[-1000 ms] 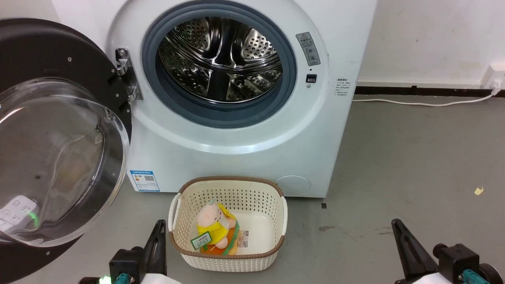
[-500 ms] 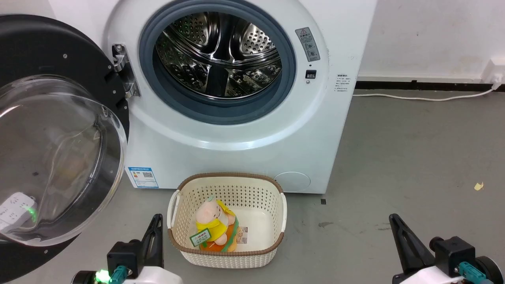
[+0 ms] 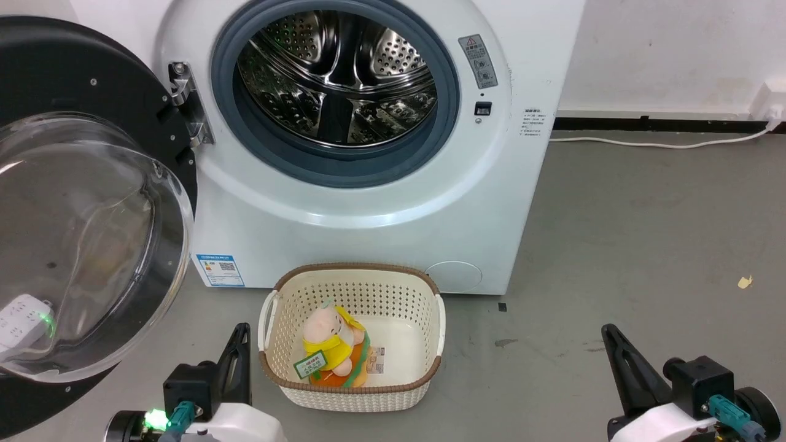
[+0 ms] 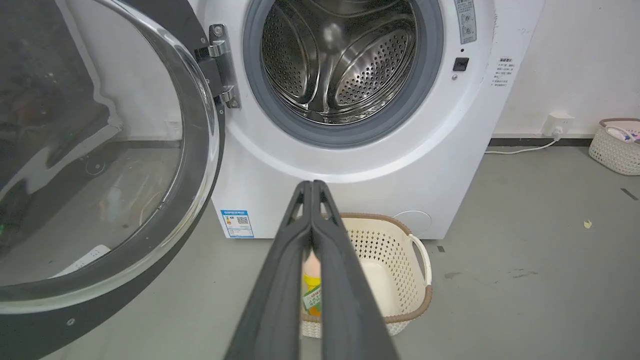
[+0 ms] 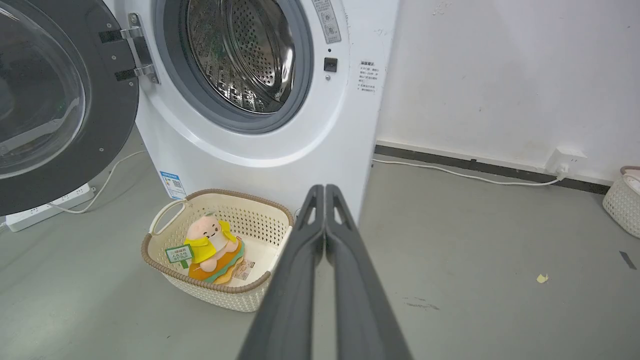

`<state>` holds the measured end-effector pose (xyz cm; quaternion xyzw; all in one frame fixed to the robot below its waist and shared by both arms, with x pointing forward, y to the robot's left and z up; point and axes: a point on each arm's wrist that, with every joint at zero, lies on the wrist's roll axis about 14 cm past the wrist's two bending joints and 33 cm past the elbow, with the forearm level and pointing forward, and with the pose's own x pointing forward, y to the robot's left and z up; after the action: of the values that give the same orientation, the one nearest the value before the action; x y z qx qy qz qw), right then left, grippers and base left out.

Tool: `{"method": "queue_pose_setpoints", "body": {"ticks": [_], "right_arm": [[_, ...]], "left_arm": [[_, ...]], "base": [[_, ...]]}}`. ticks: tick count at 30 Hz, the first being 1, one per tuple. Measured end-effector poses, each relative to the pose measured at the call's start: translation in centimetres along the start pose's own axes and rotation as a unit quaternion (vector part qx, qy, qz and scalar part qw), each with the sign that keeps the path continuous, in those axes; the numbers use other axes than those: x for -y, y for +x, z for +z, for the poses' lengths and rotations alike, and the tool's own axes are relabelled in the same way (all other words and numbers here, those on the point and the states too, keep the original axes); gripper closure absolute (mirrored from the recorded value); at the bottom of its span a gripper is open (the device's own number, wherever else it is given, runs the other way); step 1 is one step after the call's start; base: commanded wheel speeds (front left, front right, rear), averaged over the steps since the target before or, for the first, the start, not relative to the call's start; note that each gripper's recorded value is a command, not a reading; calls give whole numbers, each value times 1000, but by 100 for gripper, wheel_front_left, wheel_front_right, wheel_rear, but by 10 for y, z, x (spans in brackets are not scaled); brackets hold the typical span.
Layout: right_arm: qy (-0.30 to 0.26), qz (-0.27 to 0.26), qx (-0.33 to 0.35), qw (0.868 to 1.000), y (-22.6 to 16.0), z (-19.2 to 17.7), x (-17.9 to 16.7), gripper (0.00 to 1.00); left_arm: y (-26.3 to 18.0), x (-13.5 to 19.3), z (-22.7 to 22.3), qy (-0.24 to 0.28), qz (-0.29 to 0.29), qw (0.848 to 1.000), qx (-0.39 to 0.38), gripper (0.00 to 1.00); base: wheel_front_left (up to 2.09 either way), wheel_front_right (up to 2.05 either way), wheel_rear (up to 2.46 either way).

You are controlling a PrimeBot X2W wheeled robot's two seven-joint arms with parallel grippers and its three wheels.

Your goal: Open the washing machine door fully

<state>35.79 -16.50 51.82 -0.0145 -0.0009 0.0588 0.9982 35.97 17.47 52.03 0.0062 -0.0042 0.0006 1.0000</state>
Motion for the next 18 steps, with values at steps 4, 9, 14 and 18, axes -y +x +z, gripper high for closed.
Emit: {"method": "queue_pose_setpoints", "body": {"ticks": [4,9,14,18], "right_arm": [[0,0,-4,1000,1,-1,0,100],[-2,2,-2,1000,5,2,-1,100],[-2,3,-8,1000,6,1,-1,100],[-5,4,-12,1000,7,0,-2,100]], "left_arm": [[1,-1,0,3,1,1000,-3,100],[3,-1,-1,7,0,1000,-8,100],[6,-2,2,9,1,1000,-6,100],[8,-2,2,11,-1,1000,-8,100]], "base": [[0,0,0],[0,0,0],[0,0,0],[0,0,0]]}}
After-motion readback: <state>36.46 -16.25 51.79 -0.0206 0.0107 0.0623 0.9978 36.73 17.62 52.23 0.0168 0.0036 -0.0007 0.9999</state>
